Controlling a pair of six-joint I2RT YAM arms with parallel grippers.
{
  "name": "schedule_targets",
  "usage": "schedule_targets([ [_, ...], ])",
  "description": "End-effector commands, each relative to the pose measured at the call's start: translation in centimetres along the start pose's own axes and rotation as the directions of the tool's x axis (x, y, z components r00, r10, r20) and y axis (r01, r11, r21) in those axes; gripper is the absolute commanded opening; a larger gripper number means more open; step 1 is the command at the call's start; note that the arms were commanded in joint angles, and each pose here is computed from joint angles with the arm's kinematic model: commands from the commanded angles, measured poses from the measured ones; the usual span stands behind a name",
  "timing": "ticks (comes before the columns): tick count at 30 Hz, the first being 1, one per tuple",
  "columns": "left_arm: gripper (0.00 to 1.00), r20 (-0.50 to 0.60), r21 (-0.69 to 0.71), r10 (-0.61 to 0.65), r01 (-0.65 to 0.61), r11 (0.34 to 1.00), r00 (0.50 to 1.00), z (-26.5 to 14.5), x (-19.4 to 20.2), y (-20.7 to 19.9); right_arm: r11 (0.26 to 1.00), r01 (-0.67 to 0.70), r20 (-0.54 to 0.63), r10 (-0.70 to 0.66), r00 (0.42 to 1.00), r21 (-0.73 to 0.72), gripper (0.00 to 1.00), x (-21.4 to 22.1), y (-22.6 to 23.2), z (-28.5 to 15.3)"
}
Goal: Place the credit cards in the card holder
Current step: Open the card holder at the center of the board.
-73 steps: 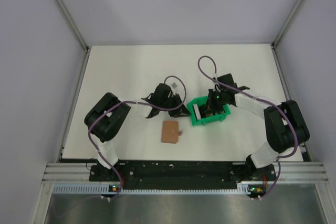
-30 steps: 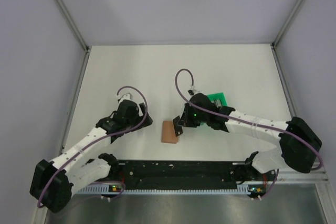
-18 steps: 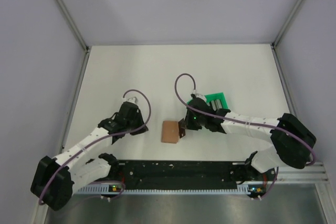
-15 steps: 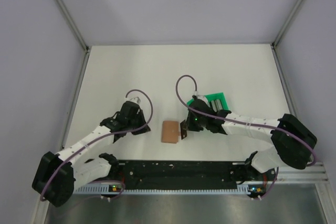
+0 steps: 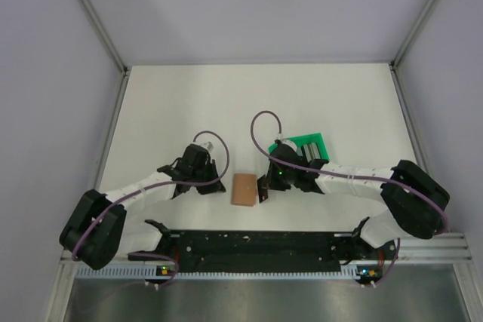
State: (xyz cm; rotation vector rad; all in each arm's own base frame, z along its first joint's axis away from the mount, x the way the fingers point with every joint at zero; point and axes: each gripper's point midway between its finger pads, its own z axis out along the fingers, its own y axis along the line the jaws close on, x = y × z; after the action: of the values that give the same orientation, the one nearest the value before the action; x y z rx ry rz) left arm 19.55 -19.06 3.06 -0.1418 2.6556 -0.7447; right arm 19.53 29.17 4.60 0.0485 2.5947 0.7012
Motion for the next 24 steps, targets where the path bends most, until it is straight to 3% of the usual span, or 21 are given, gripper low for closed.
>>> schedule_targets([
  [1,0.00,0.005,0.063,0.022,-0.022,0.998,1.000,0.7,-0.8,-1.6,0.996,-0.019,0.007,0.019,1.000,-0.087,0.00,-0.8,2.2,0.4],
  [13,0.00,-0.008,0.077,0.039,-0.038,0.996,0.999,1.2,-0.7,-2.0,0.985,-0.024,-0.028,0.019,0.999,-0.170,0.00,-0.5,4.0,0.2],
  [24,0.00,-0.003,0.038,0.046,-0.046,0.998,0.999,1.2,-0.9,-1.5,0.933,0.007,-0.010,-0.011,1.000,-0.359,0.00,-2.0,9.2,-1.8],
])
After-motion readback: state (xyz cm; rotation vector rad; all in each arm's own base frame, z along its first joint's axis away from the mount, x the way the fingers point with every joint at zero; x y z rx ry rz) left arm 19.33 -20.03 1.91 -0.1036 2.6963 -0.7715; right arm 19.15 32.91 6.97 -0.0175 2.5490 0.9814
